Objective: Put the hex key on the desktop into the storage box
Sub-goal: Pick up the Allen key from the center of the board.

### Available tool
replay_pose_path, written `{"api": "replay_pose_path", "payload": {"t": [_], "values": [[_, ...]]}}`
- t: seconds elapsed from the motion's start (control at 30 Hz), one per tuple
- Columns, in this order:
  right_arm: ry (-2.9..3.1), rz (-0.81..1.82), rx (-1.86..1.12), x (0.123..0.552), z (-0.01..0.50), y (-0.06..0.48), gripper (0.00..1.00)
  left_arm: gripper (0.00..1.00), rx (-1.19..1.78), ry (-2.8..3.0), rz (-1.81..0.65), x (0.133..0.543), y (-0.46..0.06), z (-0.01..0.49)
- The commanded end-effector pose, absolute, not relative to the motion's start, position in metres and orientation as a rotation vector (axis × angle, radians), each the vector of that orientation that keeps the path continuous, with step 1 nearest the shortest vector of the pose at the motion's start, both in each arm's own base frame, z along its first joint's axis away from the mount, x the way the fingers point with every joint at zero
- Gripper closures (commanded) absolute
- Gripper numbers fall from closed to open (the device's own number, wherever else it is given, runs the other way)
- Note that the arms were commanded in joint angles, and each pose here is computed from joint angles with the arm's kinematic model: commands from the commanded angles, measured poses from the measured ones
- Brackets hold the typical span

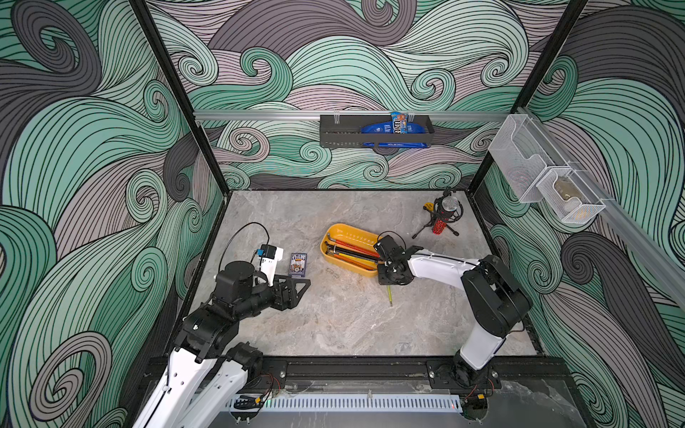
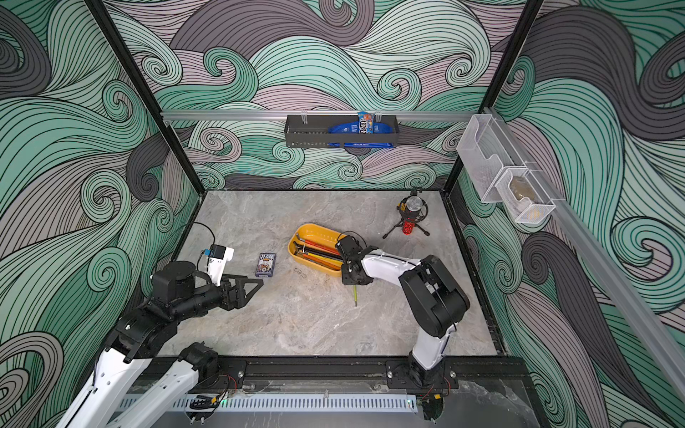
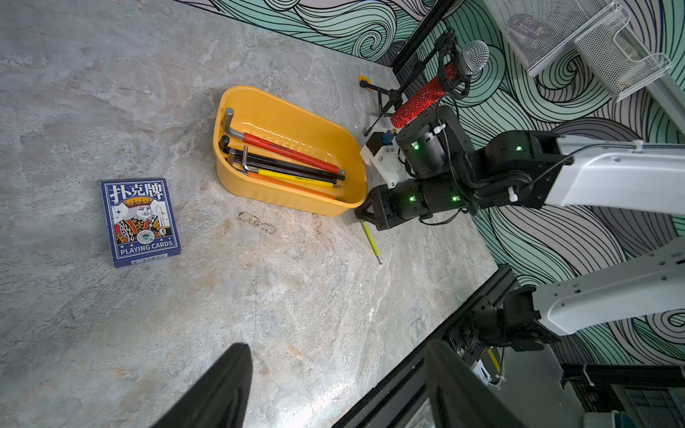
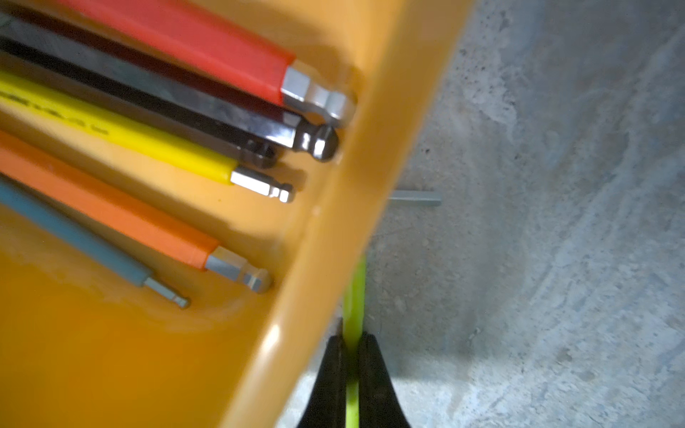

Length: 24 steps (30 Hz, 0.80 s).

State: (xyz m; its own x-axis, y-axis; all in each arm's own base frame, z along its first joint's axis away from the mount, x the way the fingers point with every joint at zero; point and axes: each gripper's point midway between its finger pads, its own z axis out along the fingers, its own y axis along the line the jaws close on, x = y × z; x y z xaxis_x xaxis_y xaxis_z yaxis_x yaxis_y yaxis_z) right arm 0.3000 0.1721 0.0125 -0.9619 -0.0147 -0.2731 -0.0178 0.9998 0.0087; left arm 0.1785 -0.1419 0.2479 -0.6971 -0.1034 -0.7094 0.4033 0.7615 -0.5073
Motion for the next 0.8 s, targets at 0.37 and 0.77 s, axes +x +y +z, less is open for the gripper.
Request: {"api": "replay_pose_path", "payload": {"t": [0.37,0.77], "values": [[2.851,0.000,0.078,0.305,0.042,0.149,1.00,0.24,0.233,2.183,-0.862,0.180,-0.144,0.250],[2.720,0.002,0.037,0.347,0.104,0.133,1.00,0.24,0.239,2.190,-0.868,0.179,-0.145,0.248]]}}
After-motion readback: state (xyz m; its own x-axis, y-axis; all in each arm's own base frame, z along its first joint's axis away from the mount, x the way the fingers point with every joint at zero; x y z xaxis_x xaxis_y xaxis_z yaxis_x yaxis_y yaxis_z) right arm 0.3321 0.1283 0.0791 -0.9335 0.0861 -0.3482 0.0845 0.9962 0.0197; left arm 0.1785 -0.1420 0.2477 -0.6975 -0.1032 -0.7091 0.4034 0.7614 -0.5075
